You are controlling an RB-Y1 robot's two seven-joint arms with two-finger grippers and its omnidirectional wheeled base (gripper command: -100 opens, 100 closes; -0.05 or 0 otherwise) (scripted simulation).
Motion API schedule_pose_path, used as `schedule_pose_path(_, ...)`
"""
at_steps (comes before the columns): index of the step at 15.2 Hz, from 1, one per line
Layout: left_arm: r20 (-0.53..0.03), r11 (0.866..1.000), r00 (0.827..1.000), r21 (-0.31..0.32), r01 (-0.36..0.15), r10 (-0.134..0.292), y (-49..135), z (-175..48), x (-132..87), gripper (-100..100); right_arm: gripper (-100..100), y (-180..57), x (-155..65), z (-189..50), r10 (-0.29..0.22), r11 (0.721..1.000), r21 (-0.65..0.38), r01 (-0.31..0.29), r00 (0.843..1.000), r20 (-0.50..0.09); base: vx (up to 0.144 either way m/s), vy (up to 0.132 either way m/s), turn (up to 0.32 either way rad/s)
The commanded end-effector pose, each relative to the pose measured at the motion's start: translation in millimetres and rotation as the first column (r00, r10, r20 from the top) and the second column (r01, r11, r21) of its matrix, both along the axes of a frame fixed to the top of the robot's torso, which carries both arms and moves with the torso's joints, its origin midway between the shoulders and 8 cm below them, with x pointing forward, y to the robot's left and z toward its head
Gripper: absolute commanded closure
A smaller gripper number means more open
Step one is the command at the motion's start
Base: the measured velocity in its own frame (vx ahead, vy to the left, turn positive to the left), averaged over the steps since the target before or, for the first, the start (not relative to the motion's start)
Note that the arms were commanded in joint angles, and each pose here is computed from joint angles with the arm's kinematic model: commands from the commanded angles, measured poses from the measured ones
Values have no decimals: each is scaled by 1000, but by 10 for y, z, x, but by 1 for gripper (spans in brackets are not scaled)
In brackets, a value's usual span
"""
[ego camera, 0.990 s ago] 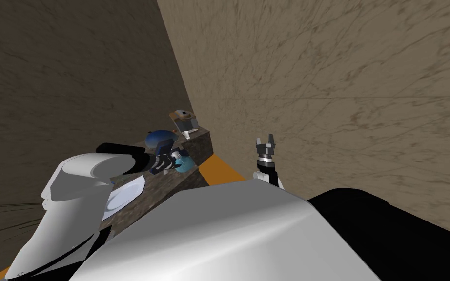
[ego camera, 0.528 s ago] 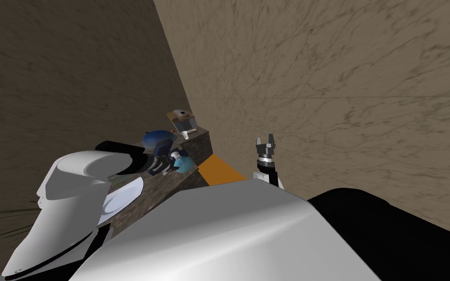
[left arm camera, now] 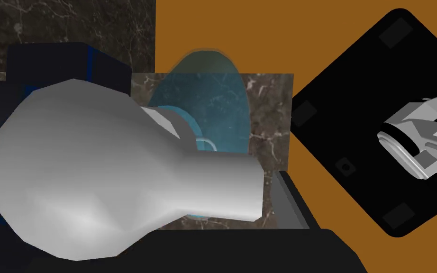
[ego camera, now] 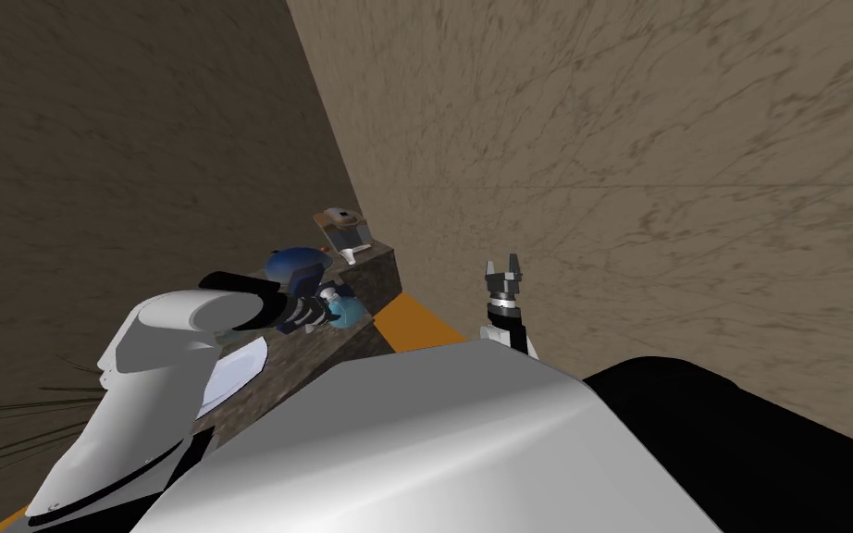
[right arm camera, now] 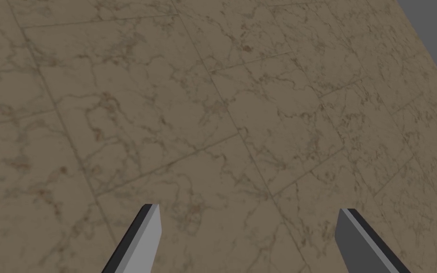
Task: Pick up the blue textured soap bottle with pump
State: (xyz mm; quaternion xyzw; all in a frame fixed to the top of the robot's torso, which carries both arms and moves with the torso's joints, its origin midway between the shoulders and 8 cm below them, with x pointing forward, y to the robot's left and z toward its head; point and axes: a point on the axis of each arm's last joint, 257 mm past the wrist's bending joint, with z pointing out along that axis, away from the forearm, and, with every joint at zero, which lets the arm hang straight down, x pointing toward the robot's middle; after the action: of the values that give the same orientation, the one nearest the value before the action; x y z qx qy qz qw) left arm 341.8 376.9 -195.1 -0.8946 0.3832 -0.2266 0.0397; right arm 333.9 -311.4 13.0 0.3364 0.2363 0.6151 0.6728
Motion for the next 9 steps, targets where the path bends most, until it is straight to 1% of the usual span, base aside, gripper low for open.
schedule_pose_path(1,0,1000,1000,0,0,0,0,0,0,100,0,0,0,0,0,1000,0,0,1000,0,7,5,5)
schedule_pose_path(4,7,1000,1000,3,-2,2,11,23,16,100,0,0,0,0,0,1000,0,0,1000,0,0,0,0)
schedule_pose_path(5,0,1000,1000,-1,3,-3,-33,83,-32,100,0,0,0,0,0,1000,0,0,1000,0,1,16,34)
schedule_pose_path(8,-1,1000,1000,-1,7,-7,-77,165,-83,100,0,0,0,0,0,1000,0,0,1000,0,8,33,34)
schedule_pose_path(9,2,1000,1000,-1,7,-7,-48,141,-52,100,0,0,0,0,0,1000,0,0,1000,0,7,19,6)
